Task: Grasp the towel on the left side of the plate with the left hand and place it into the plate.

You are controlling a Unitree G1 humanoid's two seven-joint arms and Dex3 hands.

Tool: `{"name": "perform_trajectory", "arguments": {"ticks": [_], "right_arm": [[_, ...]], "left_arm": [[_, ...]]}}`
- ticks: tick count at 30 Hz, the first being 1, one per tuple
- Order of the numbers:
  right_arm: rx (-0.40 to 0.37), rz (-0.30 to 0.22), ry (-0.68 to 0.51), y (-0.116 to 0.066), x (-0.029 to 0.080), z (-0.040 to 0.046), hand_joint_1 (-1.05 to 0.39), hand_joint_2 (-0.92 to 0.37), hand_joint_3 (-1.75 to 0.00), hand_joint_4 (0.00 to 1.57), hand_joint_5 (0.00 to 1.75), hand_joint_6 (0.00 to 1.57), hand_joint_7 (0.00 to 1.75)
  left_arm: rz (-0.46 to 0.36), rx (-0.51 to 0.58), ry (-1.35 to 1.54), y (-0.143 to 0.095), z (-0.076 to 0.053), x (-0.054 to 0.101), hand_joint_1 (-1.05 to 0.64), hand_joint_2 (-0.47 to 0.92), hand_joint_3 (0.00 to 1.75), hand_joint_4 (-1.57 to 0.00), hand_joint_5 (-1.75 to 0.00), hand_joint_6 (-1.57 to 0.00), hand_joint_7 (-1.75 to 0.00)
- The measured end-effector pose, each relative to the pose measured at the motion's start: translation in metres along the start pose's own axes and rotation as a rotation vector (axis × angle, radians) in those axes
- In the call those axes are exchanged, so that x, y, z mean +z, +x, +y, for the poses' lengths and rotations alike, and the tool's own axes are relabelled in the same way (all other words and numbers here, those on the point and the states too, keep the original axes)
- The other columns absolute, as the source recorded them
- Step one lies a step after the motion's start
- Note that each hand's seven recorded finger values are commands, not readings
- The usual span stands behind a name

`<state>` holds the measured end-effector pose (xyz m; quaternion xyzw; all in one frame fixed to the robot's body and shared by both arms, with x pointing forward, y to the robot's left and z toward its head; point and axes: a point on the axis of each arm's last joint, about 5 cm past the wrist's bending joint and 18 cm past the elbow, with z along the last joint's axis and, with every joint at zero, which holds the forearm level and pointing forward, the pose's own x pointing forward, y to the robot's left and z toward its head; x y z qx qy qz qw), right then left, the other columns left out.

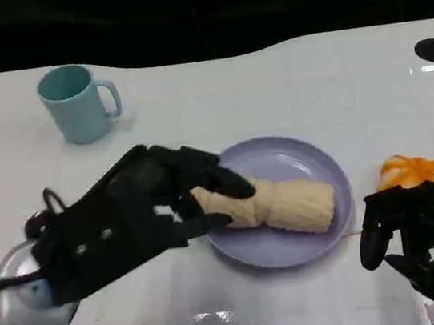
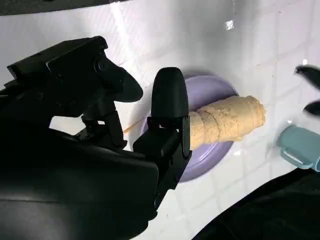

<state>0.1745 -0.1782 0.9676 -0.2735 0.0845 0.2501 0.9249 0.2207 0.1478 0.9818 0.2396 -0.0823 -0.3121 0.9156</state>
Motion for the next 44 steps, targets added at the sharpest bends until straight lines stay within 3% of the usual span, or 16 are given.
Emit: {"name": "perform_trajectory", "arguments": {"ticks": [8,16,19,29,44], "right_arm": [[0.007,0.0,0.0,0.001,0.001,0.0008,0.02,-0.62,-0.99,0.69,1.69,0.68,1.43],[0.005,-0.002,0.001,0.002,0.001,-0.0004,0.01,-0.62,-0.99,0.69,1.7,0.67,1.42],[0.004,0.0,-0.001,0.002,0.0,-0.0007,0.01,-0.62,-0.99,0.69,1.69,0.68,1.42],[0.003,-0.009,-0.012,0.003,-0.002,-0.0014,0.02,-0.61,-1.01,0.71,1.72,0.69,1.42],[-0.002,-0.016,-0.026,0.003,-0.003,-0.0016,0.0,-0.6,-1.02,0.72,1.7,0.69,1.42]], "left_arm": [[0.11,0.038,-0.241,-0.045,-0.003,0.004,-0.09,0.52,1.19,-0.73,-1.72,-0.72,-1.41],[0.204,0.054,-0.464,-0.073,-0.014,0.005,-0.08,0.48,1.32,-0.78,-1.75,-0.73,-1.48],[0.23,0.056,-0.512,-0.074,-0.015,0.002,-0.08,0.46,1.4,-0.81,-1.75,-0.73,-1.58],[0.32,0.016,-0.605,-0.069,-0.011,-0.018,-0.11,0.46,1.35,-0.81,-1.75,-0.73,-1.58],[0.318,-0.026,-0.565,-0.066,-0.01,-0.024,-0.1,0.45,1.36,-0.82,-1.75,-0.74,-1.57]]}}
